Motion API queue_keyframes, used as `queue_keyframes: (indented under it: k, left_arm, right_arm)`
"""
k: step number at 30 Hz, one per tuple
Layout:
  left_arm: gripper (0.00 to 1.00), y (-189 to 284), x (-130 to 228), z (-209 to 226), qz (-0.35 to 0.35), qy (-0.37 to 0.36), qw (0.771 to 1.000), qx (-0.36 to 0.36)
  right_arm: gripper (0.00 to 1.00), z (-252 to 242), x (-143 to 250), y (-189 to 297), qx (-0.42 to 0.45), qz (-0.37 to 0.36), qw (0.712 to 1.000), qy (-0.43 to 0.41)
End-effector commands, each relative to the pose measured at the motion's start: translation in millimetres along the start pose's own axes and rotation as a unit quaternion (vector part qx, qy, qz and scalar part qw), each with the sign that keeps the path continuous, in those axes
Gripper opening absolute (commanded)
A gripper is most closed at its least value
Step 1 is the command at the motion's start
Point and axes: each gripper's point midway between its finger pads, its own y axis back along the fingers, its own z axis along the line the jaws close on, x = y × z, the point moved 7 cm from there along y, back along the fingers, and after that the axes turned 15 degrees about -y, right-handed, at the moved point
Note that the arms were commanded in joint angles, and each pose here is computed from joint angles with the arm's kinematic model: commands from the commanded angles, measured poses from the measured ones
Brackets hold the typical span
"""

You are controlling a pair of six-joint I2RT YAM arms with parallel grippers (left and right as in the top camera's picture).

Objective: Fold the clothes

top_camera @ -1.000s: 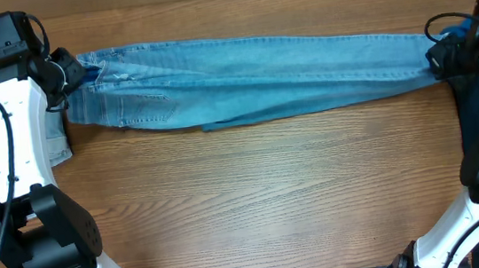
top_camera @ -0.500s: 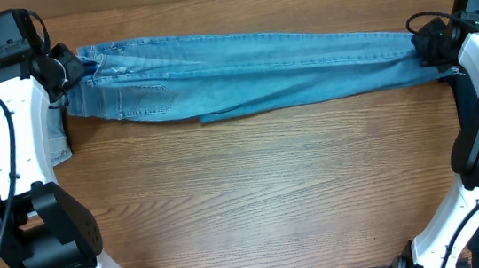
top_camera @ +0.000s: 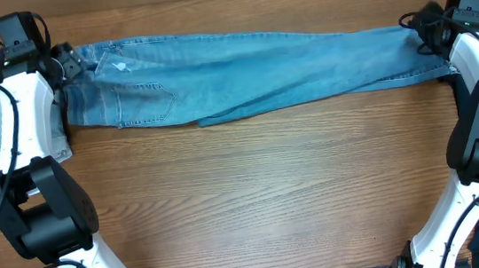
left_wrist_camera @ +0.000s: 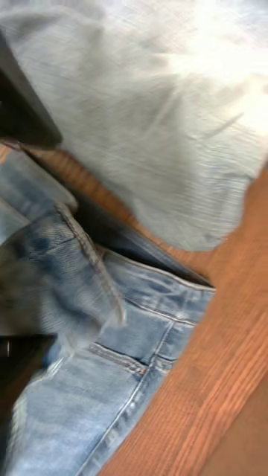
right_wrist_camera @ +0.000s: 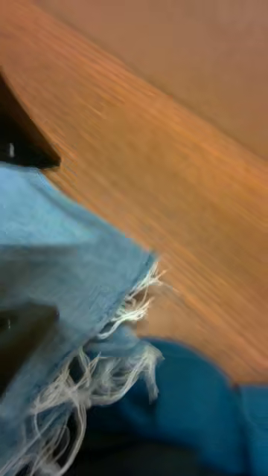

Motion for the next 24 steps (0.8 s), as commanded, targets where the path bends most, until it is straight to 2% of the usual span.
queue_keyframes:
  k: [1, 4, 6, 8, 10, 11, 12, 13, 14, 16, 18, 20, 21, 22, 23, 24]
  left_arm:
    - [0.92, 30, -37, 0, -0.056, -0.029, 0.998, 0.014]
    - [0.93, 72, -63, -13, -0.078, -0.037, 0.995, 0.043]
    - [0.83, 104, -69, -31, -0.075, -0.056, 0.994, 0.054]
    - [0.64, 112, -59, -45, -0.048, -0.063, 0.995, 0.061]
    - [0.37, 106, -44, -56, -0.011, -0.069, 0.995, 0.065]
    - [0.24, 102, -39, -61, -0.002, -0.074, 0.995, 0.066]
    - [0.07, 90, -31, -67, 0.013, -0.08, 0.995, 0.065]
    - [0.04, 75, -24, -70, 0.027, -0.085, 0.994, 0.063]
    - [0.04, 64, -18, -72, 0.039, -0.087, 0.994, 0.061]
    - [0.04, 31, -4, -76, 0.078, -0.091, 0.991, 0.057]
    - [0.04, 0, 10, -78, 0.113, -0.095, 0.988, 0.053]
    - [0.04, -13, 18, -79, 0.131, -0.096, 0.985, 0.051]
    - [0.06, -16, 20, -79, 0.134, -0.096, 0.985, 0.051]
    - [0.08, -16, 20, -79, 0.134, -0.097, 0.985, 0.051]
    - [0.11, -15, 20, -79, 0.136, -0.097, 0.985, 0.051]
    - [0.14, -14, 23, -78, 0.143, -0.097, 0.984, 0.05]
  right_arm:
    - [0.74, 26, -5, 10, -0.054, 0.017, 0.995, 0.081]
    - [0.77, 39, -14, 30, -0.036, 0.035, 0.99, 0.132]
    - [0.76, 41, -16, 42, -0.018, 0.056, 0.988, 0.145]
    - [0.76, 36, -10, 49, 0.003, 0.085, 0.984, 0.157]
    - [0.69, 30, 0, 52, 0.014, 0.117, 0.974, 0.194]
    - [0.64, 29, 6, 53, 0.013, 0.132, 0.967, 0.218]
    - [0.47, 28, 12, 54, 0.015, 0.145, 0.959, 0.244]
    - [0.29, 29, 16, 54, 0.016, 0.15, 0.955, 0.256]
    - [0.17, 29, 18, 54, 0.017, 0.152, 0.954, 0.257]
    - [0.15, 29, 21, 55, 0.019, 0.158, 0.953, 0.258]
    - [0.08, 28, 26, 56, 0.025, 0.17, 0.949, 0.263]
    - [0.12, 23, 31, 59, 0.037, 0.188, 0.946, 0.261]
    - [0.17, 20, 34, 60, 0.045, 0.197, 0.946, 0.254]
    - [0.22, 13, 31, 61, 0.074, 0.192, 0.955, 0.213]
    - [0.32, 2, 26, 64, 0.11, 0.187, 0.966, 0.139]
    - [0.4, -4, 24, 65, 0.123, 0.19, 0.969, 0.101]
